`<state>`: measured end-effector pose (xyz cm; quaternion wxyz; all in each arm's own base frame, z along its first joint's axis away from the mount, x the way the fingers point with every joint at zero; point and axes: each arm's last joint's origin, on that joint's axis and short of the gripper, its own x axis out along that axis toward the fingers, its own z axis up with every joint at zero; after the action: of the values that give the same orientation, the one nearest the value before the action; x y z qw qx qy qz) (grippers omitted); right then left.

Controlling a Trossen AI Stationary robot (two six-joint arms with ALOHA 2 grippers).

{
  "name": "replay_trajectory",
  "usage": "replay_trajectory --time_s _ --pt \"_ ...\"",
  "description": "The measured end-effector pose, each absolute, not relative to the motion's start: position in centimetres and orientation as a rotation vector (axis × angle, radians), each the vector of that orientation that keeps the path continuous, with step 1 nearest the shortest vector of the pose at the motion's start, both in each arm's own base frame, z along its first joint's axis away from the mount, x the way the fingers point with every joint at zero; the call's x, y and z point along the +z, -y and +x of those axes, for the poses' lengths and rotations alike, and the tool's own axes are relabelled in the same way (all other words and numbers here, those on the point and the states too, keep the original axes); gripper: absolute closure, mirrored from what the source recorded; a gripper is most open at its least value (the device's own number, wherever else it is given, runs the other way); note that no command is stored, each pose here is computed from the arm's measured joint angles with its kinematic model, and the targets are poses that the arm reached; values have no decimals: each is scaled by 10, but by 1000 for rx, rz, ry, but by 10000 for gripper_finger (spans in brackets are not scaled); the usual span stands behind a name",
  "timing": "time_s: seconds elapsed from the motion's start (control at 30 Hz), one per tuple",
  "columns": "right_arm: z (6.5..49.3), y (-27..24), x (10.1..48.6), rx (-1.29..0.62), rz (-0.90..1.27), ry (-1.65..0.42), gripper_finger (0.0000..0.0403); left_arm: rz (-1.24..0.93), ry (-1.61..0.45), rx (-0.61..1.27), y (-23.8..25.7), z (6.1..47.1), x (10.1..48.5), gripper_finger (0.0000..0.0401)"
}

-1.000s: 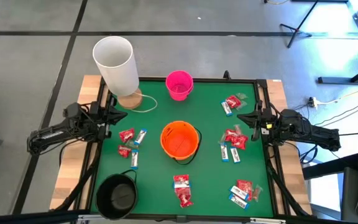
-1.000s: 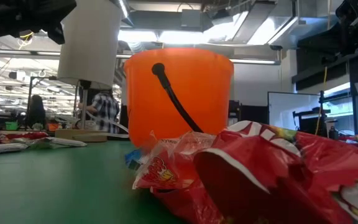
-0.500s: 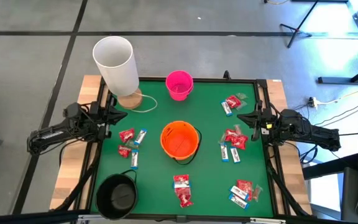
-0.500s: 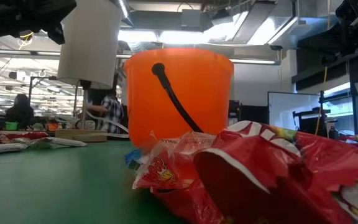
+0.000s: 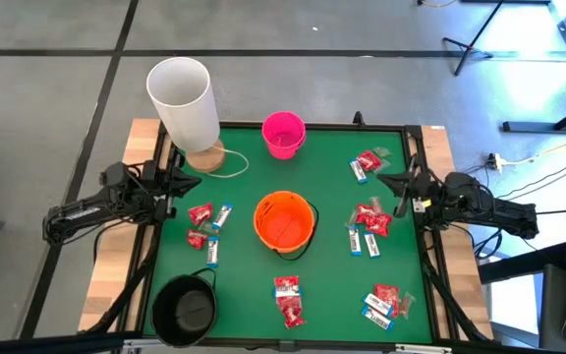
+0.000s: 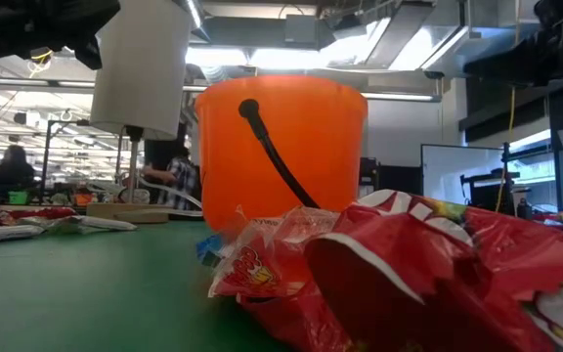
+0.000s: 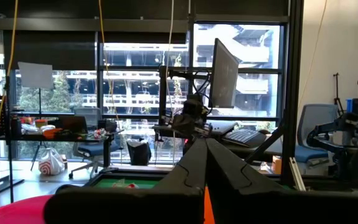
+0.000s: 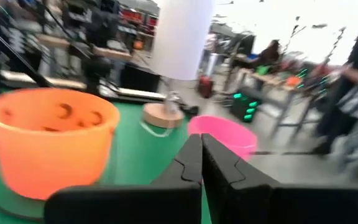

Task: Sort candy
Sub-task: Put the red candy into the orange bucket

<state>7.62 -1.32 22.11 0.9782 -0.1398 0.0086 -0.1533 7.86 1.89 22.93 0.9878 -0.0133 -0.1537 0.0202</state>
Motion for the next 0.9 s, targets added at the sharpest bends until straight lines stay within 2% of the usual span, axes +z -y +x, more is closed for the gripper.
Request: replay_trajectory --time_s 0.3,0.47,0.73,0.9 --pt "76 13 220 -314 -316 -39 402 -26 309 41 -19 79 229 401" --pt "77 10 226 -191 -310 48 402 -27 309 40 -19 79 229 401" --pt "75 4 245 9 -51 275 402 -27 308 41 -19 79 229 401" --pt "74 2 249 100 75 307 402 -27 309 41 -19 79 229 401"
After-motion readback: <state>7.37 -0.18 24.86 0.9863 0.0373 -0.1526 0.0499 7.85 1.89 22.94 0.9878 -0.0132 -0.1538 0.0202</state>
